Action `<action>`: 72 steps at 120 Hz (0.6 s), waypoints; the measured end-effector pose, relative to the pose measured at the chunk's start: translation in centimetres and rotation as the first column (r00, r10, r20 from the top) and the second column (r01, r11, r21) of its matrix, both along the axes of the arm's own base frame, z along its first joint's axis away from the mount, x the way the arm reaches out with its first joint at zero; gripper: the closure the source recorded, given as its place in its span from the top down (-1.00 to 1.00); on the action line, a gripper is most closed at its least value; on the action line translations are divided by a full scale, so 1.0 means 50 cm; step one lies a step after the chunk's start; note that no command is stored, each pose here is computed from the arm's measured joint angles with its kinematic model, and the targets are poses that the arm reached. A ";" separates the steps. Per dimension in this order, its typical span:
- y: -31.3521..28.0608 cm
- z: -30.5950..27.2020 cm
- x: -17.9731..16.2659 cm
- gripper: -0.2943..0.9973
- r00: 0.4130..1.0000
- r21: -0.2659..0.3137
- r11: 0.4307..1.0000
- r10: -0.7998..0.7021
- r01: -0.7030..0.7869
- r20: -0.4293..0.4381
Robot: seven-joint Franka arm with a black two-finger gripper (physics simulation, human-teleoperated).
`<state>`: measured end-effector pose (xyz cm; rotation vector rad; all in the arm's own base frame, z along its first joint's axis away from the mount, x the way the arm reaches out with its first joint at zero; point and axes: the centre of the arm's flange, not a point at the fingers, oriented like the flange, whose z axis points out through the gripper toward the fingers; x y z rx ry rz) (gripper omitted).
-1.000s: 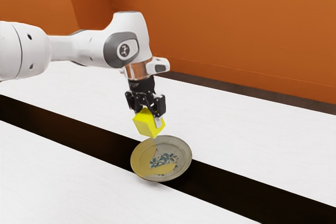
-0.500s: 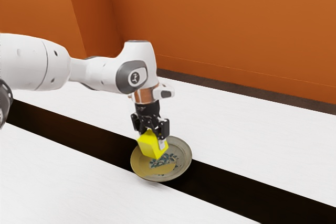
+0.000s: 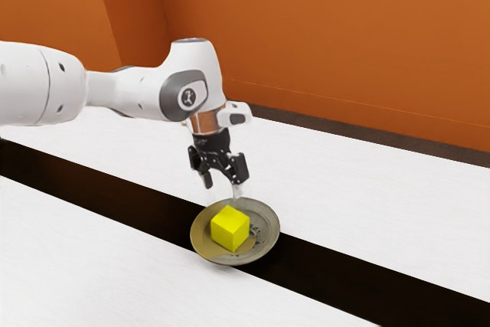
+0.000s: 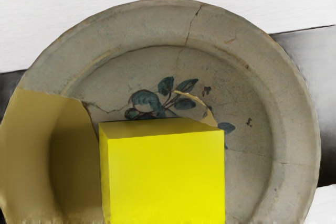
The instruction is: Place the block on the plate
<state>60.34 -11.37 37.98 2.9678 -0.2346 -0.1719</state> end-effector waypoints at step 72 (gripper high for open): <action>0.033 0.514 -0.101 0.54 0.989 0.029 0.999 -0.019 0.015 0.147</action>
